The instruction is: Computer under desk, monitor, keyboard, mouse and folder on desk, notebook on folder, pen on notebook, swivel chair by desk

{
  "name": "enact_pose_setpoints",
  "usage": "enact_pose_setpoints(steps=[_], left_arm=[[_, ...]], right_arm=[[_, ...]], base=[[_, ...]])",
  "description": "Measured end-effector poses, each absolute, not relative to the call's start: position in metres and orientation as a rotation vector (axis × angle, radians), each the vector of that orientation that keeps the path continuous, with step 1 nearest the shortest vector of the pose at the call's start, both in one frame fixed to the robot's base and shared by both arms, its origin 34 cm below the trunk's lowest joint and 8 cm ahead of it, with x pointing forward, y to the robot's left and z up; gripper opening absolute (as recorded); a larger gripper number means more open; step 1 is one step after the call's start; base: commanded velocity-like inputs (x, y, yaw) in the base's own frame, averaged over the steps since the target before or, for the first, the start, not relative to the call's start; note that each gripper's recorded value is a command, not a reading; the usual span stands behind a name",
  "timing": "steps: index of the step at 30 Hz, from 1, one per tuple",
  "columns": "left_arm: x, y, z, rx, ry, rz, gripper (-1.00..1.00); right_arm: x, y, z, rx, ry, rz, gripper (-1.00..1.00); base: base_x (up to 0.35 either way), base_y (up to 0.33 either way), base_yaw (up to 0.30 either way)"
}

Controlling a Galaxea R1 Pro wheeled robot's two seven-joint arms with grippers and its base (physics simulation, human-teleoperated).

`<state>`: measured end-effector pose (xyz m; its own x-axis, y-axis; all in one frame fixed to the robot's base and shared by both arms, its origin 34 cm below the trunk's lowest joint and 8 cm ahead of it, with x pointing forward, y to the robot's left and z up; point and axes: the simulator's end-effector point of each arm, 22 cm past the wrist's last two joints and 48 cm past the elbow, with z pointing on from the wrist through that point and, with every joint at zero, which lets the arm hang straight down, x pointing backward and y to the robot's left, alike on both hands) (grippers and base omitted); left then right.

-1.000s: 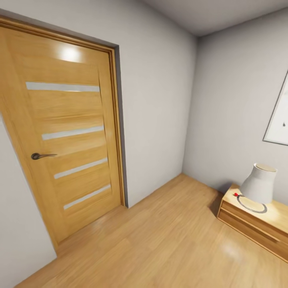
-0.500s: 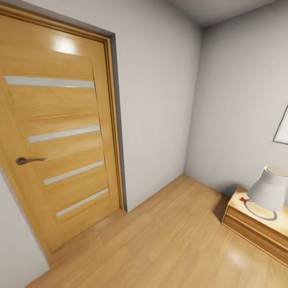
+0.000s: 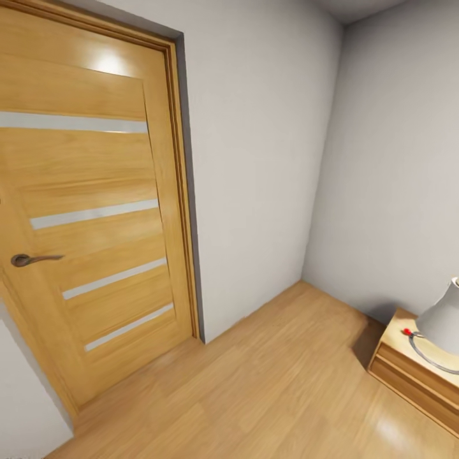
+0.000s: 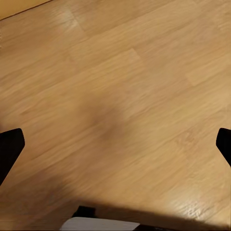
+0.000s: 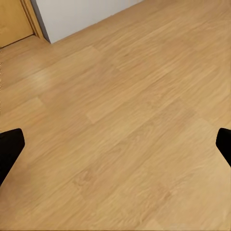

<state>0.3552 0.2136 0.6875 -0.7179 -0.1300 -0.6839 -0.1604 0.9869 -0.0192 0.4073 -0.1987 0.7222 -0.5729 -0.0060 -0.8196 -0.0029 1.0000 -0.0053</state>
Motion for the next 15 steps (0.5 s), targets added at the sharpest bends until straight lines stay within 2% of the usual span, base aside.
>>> enact_pose_setpoints(steps=[5,15], left_arm=[[0.352,0.214,0.685,-0.202,2.389,0.054,1.00],[0.349,0.228,0.682,-0.194,2.399,0.076,1.00]], right_arm=[[0.406,-0.199,0.720,-0.006,2.187,-0.005,1.00],[0.403,-0.199,0.717,-0.006,2.198,-0.005,1.00]], base=[[0.084,-0.044,0.201],[0.013,-0.007,0.229]])
